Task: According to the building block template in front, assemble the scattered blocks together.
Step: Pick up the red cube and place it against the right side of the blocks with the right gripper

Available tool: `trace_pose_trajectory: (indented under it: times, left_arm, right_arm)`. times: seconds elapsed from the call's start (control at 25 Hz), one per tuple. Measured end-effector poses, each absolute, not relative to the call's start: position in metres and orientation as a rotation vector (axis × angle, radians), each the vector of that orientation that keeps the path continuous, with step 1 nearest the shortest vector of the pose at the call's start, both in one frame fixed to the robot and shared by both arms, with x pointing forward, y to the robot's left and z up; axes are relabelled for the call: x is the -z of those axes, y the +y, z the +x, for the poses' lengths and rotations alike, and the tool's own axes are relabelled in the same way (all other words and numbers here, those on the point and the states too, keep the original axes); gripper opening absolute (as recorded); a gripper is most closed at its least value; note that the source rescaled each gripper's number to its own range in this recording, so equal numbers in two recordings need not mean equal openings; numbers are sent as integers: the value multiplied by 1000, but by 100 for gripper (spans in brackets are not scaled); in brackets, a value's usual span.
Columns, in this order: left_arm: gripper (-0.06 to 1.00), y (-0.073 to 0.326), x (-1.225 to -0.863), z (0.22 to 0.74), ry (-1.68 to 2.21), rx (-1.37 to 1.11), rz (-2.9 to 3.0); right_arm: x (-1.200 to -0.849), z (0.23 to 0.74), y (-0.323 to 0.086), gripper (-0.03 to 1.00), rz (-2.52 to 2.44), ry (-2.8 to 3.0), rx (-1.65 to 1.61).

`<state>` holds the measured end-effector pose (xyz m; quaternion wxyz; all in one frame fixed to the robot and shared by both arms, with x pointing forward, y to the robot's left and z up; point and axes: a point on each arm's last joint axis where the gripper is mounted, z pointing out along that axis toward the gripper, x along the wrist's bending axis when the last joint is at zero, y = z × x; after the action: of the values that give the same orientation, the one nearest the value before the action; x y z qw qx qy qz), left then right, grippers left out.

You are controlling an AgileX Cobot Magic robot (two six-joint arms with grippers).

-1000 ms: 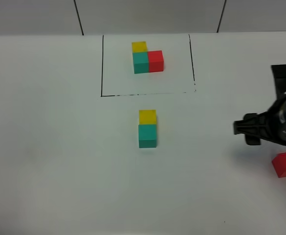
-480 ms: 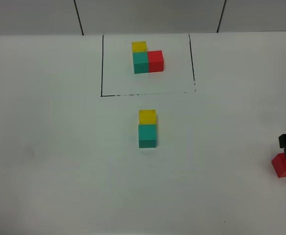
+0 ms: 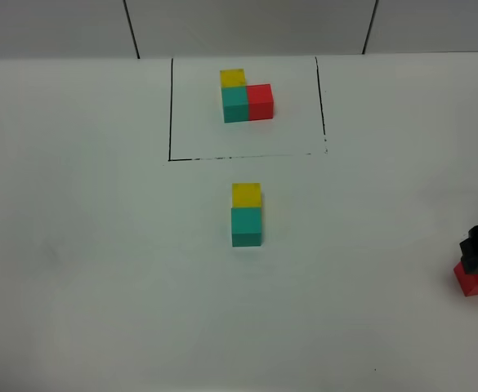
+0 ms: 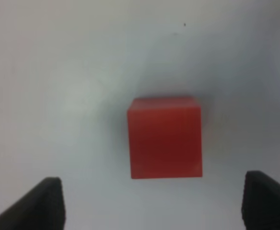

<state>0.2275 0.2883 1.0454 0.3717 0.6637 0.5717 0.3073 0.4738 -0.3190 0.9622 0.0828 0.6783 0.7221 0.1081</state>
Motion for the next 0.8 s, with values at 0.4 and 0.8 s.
trace_pose_trajectory:
  times: [0.4, 0.8]
  left_arm:
    - [91, 288, -1045, 228, 1465, -788, 1702]
    - [91, 288, -1045, 228, 1465, -788, 1702]
  right_arm:
    - [-929, 484, -328, 71, 2054, 2235, -260]
    - [-915, 490, -331, 71, 2077, 2237, -252]
